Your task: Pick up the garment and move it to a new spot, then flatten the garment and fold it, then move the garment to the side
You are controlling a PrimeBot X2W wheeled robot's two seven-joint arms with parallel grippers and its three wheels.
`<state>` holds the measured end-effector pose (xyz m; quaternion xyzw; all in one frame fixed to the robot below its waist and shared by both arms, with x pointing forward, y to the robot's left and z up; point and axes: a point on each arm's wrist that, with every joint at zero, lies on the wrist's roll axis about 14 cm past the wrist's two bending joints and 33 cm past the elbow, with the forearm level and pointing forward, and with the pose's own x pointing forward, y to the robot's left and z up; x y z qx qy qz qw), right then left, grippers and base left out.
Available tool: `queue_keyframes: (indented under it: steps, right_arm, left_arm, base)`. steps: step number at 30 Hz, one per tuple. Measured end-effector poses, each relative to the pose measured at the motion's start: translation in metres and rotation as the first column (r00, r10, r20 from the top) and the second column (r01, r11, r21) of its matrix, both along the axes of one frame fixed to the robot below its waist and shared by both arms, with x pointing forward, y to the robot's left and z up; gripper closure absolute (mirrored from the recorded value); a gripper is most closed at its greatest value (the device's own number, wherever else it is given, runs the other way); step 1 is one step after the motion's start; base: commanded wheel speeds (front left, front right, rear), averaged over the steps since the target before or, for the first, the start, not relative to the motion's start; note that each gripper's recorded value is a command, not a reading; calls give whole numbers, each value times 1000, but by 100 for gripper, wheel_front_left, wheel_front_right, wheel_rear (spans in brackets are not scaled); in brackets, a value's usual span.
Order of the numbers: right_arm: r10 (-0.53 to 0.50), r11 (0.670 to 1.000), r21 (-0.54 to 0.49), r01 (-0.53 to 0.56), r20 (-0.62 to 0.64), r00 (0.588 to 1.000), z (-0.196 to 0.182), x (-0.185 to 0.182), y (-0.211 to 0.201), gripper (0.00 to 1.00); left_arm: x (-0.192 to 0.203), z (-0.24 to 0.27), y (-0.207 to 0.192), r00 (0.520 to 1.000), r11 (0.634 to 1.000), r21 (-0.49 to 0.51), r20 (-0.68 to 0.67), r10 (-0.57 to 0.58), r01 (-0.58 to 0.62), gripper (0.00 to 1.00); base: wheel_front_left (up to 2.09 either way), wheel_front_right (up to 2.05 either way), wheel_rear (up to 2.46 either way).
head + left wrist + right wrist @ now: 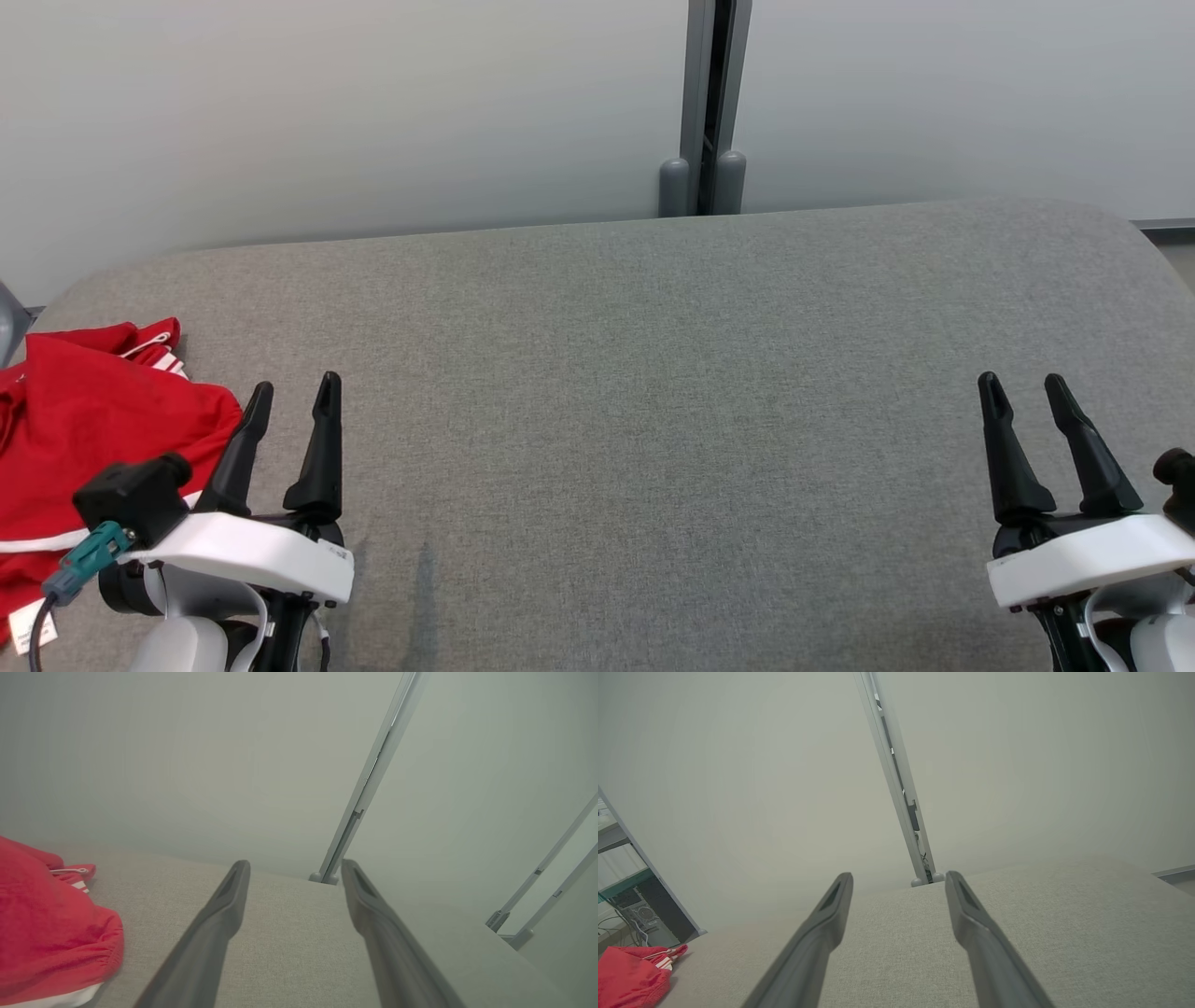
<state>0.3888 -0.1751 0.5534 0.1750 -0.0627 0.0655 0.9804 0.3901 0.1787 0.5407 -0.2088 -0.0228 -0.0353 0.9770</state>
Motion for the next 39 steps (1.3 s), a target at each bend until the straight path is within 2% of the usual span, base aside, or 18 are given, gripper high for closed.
queue_keyframes:
  steps: [22, 39]
  right_arm:
    - [-17, 977, -215, 7, -43, 999, -21, 4, 3, 0]
    - [-27, 967, -255, 9, -68, 997, -28, 5, 5, 0]
  left_arm:
    - [-6, -17, -4, 999, 977, 213, -45, 2, 8, 0]
    - [-8, -22, -3, 998, 957, 291, -59, 11, 7, 0]
  base:
    - [0, 0, 0]
    - [0, 0, 0]
